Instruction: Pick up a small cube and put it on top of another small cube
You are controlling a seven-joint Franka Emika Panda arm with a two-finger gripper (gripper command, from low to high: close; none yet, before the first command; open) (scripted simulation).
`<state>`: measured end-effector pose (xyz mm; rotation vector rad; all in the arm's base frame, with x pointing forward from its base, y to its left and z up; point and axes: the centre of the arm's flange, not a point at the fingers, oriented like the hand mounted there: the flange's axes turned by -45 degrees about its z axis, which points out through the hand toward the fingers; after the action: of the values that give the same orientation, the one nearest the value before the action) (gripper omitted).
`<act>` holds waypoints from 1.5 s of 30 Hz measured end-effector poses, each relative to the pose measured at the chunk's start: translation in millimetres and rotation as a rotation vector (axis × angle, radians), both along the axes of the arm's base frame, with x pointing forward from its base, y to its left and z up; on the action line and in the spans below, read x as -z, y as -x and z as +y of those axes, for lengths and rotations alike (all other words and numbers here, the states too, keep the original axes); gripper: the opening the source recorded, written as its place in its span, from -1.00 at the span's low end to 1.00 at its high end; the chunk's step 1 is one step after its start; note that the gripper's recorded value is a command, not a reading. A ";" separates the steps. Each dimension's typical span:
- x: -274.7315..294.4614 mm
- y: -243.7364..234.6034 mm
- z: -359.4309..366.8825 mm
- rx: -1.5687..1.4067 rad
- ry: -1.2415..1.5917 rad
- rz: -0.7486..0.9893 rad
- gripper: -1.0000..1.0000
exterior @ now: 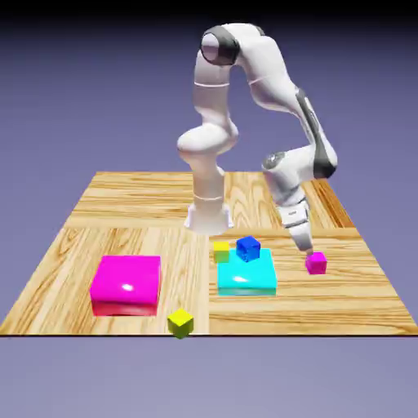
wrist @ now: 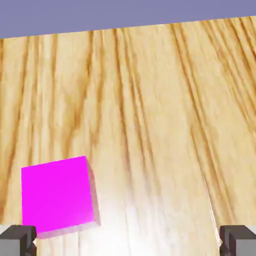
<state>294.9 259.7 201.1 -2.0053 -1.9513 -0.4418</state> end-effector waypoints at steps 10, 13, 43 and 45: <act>64.0 22.7 28.4 -0.111 -0.002 -0.003 0.00; 85.0 24.4 34.2 -0.110 0.000 -0.006 -1.00; -60.0 12.8 -56.7 1.170 -0.041 0.016 -1.00; -66.3 16.7 -64.0 1.291 -0.041 0.018 -1.00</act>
<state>278.2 195.7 267.4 -2.9439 -0.3609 -0.6786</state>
